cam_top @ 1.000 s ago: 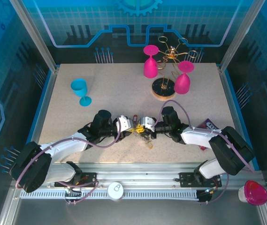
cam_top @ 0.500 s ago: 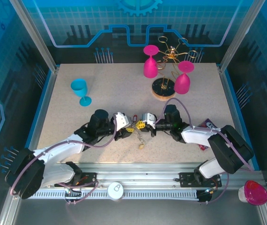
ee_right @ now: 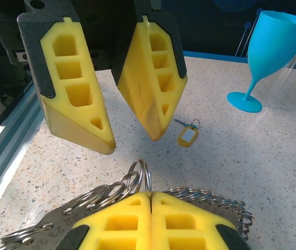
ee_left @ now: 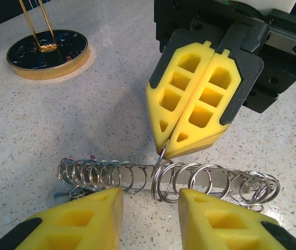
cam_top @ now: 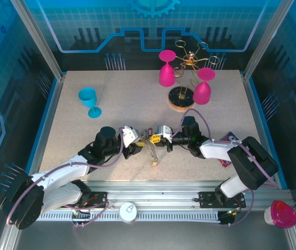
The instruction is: Put the keys on the keyring
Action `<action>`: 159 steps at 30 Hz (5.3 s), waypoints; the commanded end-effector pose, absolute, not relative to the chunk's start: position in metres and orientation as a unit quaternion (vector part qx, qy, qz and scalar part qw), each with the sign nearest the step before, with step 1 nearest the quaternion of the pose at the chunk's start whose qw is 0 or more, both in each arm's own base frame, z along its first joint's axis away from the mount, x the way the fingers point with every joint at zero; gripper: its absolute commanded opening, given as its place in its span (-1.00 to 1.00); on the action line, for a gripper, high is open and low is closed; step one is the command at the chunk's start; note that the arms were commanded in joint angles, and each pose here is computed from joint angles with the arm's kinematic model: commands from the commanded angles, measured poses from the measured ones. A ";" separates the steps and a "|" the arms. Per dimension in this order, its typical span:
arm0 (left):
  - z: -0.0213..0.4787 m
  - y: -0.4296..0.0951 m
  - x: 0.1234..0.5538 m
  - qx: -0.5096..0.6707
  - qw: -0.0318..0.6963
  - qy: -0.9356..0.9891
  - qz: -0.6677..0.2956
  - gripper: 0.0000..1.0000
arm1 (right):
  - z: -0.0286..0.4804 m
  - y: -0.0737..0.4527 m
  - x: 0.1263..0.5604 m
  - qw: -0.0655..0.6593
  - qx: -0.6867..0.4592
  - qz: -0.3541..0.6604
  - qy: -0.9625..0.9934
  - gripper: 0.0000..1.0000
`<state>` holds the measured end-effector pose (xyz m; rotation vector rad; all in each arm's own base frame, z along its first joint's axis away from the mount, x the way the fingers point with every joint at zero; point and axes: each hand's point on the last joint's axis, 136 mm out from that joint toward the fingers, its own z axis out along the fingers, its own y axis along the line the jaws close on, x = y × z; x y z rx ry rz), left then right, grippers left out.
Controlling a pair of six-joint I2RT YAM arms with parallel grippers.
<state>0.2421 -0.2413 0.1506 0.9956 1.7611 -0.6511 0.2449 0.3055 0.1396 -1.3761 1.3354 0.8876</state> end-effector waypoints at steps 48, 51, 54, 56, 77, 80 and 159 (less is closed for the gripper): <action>0.137 -0.285 0.193 0.515 0.389 0.677 -0.355 -0.15 | 0.151 0.311 0.249 0.501 -0.560 0.360 0.553 -1.00; 0.130 -0.292 0.185 0.530 0.374 0.675 -0.353 -0.13 | 0.151 0.311 0.249 0.502 -0.558 0.360 0.554 -1.00; 0.131 -0.290 0.183 0.536 0.372 0.675 -0.345 -0.08 | 0.152 0.310 0.249 0.502 -0.559 0.358 0.554 -1.00; 0.136 -0.286 0.183 0.537 0.385 0.673 -0.333 -0.03 | 0.152 0.309 0.249 0.501 -0.559 0.357 0.555 -1.00; 0.160 -0.240 0.230 0.391 0.495 0.737 -0.243 -0.14 | 0.148 0.311 0.244 0.488 -0.567 0.361 0.556 -1.00; 0.158 -0.247 0.229 0.389 0.485 0.737 -0.264 -0.14 | 0.148 0.312 0.244 0.488 -0.567 0.362 0.556 -1.00; 0.161 -0.271 0.230 0.569 0.535 0.589 -0.206 -1.00 | 0.142 0.323 0.223 0.462 -0.642 0.320 0.521 -0.86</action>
